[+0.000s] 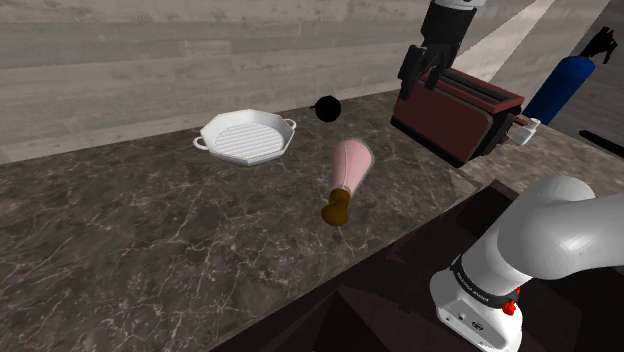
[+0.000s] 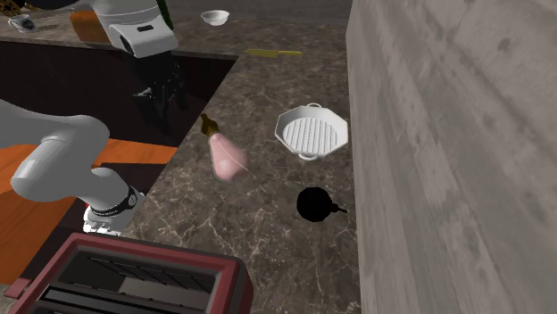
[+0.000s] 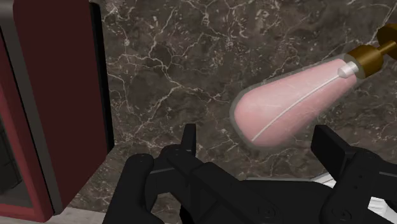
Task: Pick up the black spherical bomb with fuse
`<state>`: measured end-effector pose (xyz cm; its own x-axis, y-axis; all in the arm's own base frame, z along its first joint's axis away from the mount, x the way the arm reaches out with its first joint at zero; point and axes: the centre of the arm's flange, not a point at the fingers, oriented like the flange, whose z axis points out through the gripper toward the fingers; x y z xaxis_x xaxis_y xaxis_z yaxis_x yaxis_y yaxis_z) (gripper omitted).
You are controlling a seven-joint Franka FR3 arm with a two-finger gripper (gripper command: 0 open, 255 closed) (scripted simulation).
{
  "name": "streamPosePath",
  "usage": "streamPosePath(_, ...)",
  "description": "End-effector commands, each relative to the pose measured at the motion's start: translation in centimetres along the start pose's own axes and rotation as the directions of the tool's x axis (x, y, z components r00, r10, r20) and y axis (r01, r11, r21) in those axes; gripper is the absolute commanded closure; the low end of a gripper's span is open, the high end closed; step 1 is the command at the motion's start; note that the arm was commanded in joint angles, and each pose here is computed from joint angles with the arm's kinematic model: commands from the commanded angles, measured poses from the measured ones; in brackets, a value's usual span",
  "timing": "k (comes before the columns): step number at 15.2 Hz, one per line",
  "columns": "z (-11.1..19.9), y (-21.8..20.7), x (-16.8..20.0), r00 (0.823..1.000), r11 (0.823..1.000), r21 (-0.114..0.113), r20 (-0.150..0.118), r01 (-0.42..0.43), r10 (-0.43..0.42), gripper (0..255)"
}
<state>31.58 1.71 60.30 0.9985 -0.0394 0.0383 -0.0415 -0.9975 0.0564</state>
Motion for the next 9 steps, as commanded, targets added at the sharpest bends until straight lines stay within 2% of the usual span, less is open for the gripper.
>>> streamPosePath(1,0.0,0.0,0.0,1.0,1.0,0.0,0.0,0.0,0.0,0)
streamPosePath(9,4.9,2.0,9.0,1.0,1.0,0.028,-0.012,-0.003,0.003,0)
